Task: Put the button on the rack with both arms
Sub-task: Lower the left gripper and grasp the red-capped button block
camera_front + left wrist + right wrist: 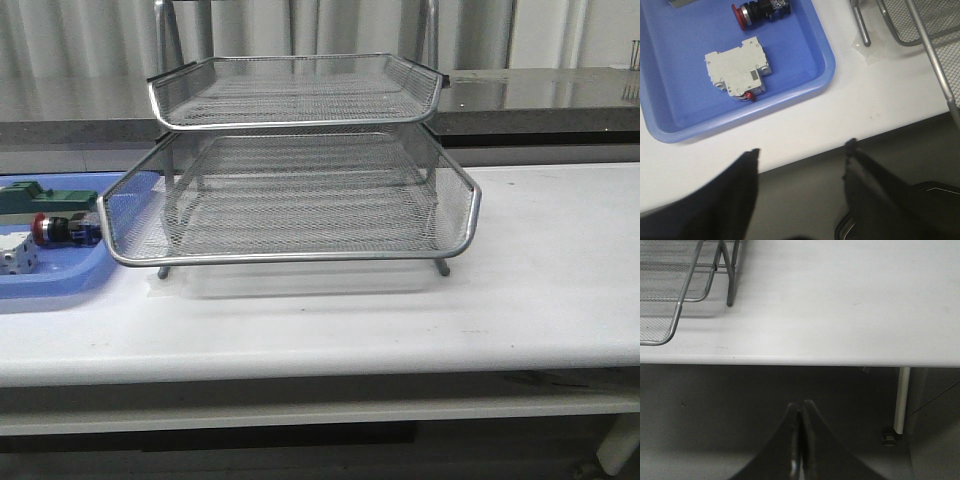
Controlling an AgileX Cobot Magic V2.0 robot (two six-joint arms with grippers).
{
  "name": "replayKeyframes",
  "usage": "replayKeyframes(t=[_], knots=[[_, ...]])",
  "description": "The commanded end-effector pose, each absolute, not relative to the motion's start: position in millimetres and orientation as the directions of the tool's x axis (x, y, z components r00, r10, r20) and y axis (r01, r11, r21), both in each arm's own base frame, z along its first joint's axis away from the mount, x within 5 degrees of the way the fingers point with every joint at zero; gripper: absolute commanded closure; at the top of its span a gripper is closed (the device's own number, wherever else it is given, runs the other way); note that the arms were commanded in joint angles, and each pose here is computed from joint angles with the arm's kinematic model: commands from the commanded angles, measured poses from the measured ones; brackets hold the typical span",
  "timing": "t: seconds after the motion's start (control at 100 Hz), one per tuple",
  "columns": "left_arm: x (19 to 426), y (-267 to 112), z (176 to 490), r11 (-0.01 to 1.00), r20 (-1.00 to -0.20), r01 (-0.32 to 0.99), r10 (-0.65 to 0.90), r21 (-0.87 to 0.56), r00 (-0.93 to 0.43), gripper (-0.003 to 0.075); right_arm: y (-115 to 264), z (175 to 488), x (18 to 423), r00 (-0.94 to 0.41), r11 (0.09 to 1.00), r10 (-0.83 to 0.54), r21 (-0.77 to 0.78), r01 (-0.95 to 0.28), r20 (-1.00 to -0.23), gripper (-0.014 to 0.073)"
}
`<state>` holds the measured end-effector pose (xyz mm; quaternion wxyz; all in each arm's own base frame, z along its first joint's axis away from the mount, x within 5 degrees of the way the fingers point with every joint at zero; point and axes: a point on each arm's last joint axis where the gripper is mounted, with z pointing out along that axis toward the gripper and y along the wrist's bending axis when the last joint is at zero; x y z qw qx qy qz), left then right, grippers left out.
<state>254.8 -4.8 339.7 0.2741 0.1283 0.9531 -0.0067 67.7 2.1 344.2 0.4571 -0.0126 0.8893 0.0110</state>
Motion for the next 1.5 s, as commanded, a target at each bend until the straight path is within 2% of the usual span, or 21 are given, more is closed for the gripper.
replayKeyframes(t=[0.0,0.23,0.41,0.58,0.66,0.79,1.19,1.49], knots=[[255,-5,357,0.97,-0.6,0.234,0.228,0.069,-0.767,0.0152,1,358,70,-0.51,1.0,-0.012,-0.001,-0.023,-0.86,0.0666],[258,-8,360,0.973,-0.643,0.227,0.194,0.032,-0.741,0.0167,1,358,70,-0.51,1.0,-0.012,-0.001,-0.023,-0.86,0.0666],[276,-6,358,0.918,-0.66,0.349,0.38,0.186,-0.648,0.0167,1,358,70,-0.51,1.0,-0.012,-0.001,-0.023,-0.86,0.0666],[309,-6,350,0.846,-0.605,0.455,0.522,0.277,-0.602,0.0167,1,358,70,-0.51,1.0,-0.012,-0.001,-0.023,-0.86,0.0666],[329,-5,344,0.773,-0.56,0.528,0.625,0.351,-0.544,0.0167,1,358,70,-0.51,1.0,-0.012,-0.001,-0.023,-0.86,0.0666],[362,-3,336,0.735,-0.542,0.543,0.672,0.406,-0.505,0.0167,1,358,70,-0.51,1.0,-0.012,-0.001,-0.023,-0.86,0.0666],[438,-1,294,0.68,-0.438,0.637,0.728,0.363,-0.527,0.0167,1,358,70,-0.51,1.0,-0.012,-0.001,-0.023,-0.86,0.0666],[474,-1,270,0.653,-0.39,0.679,0.752,0.334,-0.531,0.0167,1,358,70,-0.51,1.0,-0.012,-0.001,-0.023,-0.86,0.0666]])
